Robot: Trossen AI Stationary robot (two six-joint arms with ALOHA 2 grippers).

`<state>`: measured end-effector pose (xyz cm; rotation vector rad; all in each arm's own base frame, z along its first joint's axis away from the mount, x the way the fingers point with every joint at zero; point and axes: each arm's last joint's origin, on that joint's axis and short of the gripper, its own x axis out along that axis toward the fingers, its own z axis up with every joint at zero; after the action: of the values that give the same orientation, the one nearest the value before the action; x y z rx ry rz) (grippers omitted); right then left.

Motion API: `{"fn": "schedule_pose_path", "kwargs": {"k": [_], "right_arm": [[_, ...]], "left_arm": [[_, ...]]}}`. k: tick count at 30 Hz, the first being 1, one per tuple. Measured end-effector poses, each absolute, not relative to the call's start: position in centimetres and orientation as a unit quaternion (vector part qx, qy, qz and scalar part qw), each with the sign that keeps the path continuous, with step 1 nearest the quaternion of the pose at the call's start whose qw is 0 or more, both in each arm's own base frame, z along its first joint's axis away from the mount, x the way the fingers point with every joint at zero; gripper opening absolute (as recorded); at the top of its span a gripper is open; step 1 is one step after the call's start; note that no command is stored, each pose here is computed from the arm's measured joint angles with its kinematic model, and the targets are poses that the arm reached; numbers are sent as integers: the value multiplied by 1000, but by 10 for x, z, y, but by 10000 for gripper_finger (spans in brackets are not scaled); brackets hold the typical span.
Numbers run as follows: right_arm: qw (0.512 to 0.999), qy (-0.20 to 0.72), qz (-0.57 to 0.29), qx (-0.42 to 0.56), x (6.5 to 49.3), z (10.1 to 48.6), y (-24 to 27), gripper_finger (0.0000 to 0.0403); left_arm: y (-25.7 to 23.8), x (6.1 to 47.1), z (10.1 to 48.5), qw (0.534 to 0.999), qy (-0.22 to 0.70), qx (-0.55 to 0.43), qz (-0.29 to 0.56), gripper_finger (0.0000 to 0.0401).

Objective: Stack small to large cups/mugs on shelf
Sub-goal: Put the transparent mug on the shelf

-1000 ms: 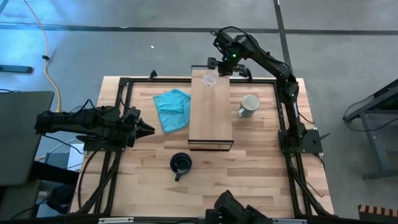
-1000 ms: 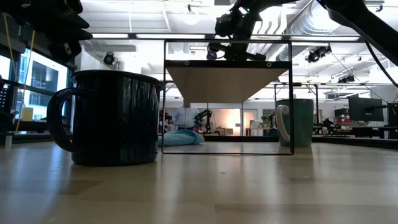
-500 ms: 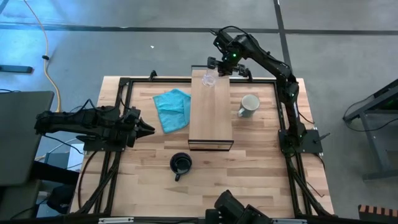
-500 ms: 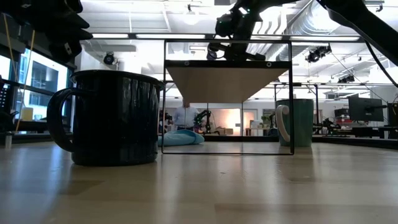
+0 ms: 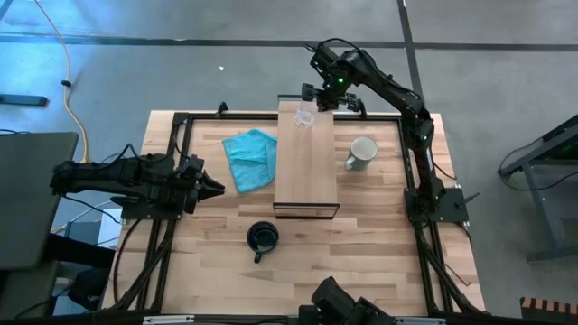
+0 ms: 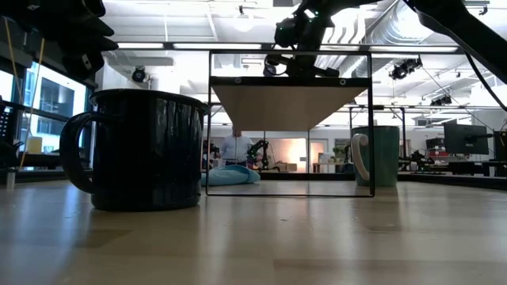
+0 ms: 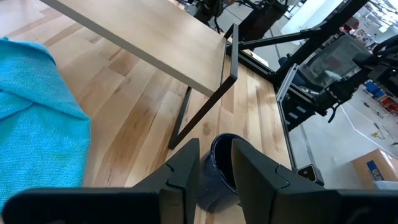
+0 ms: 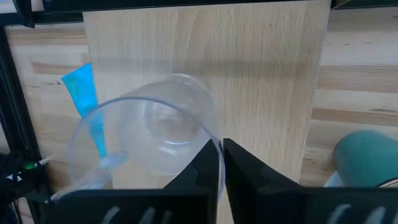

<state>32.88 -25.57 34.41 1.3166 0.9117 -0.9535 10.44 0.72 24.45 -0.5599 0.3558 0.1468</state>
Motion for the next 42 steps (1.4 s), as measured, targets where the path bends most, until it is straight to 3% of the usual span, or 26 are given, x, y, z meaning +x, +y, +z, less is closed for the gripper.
{"fn": "schedule_pose_path", "kwargs": {"k": [9,34,42], "right_arm": [[596,387,-412,571,329,344,-256,76],[599,403,-384,576,336,344,-246,79],[608,403,-379,569,335,345,-249,102]], "left_arm": [[7,104,245,943,174,-275,72,83],[7,104,245,942,173,-278,73,83],[7,105,245,942,173,-279,73,83]]}}
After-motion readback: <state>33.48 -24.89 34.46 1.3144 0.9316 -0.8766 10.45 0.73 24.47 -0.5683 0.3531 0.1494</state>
